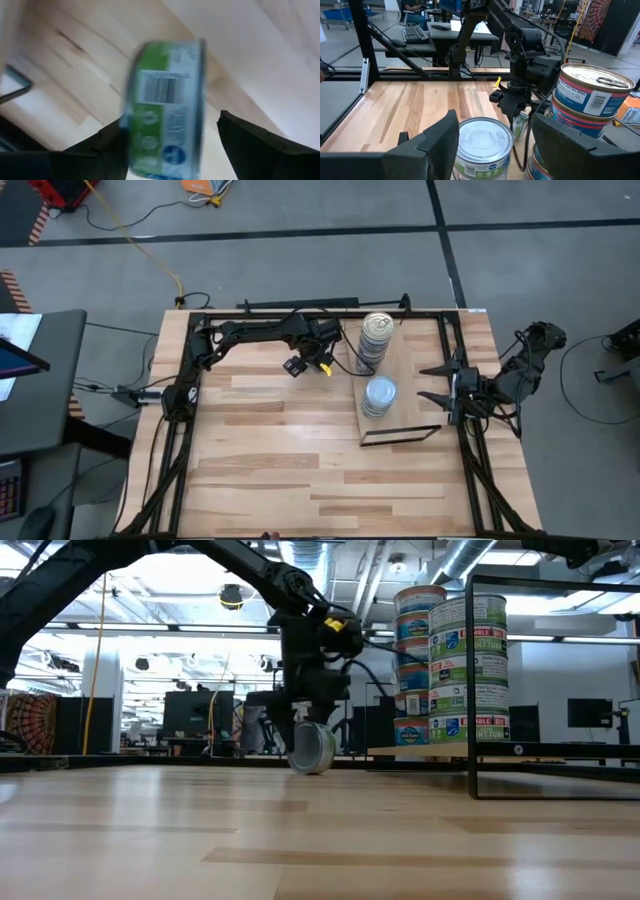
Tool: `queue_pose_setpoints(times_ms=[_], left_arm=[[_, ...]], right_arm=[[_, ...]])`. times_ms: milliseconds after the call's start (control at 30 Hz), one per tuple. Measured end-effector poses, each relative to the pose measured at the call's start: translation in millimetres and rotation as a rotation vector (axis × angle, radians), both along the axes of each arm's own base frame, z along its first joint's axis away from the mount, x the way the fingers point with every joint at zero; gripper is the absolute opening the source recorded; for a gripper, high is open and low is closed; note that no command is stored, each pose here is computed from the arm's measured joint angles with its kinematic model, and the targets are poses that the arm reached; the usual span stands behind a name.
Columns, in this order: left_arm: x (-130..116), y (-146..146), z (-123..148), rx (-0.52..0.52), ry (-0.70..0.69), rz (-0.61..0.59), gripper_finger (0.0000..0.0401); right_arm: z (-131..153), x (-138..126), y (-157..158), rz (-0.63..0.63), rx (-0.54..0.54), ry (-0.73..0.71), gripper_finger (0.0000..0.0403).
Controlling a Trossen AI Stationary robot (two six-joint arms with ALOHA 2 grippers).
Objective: Stack canned seafood by type on shelf
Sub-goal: Stack the green tuna can on top of the other green tuna can on the shelf
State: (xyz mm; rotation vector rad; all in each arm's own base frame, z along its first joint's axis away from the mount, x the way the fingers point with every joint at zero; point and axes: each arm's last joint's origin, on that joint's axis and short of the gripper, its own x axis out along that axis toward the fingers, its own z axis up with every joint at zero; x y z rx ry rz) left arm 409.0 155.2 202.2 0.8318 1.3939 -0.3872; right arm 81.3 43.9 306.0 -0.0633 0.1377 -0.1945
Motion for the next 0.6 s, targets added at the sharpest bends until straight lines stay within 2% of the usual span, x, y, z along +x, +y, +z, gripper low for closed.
queue_pose_setpoints(times_ms=[167, 367, 600], left_arm=[[-1, 0, -1, 0.046, 0.028, 0.005, 0.0226], [1, -9, -1, 0.086, 0.04, 0.05, 0.0123], [3, -26, 2, 0.062, 0.021, 0.151, 0.0123]], right_arm=[[0, 0, 0, 0.0, 0.0, 0.0, 0.0277], [0, 0, 0, 0.0, 0.0, 0.0, 0.0277], [0, 0, 0, 0.001, -0.005, 0.003, 0.0277]])
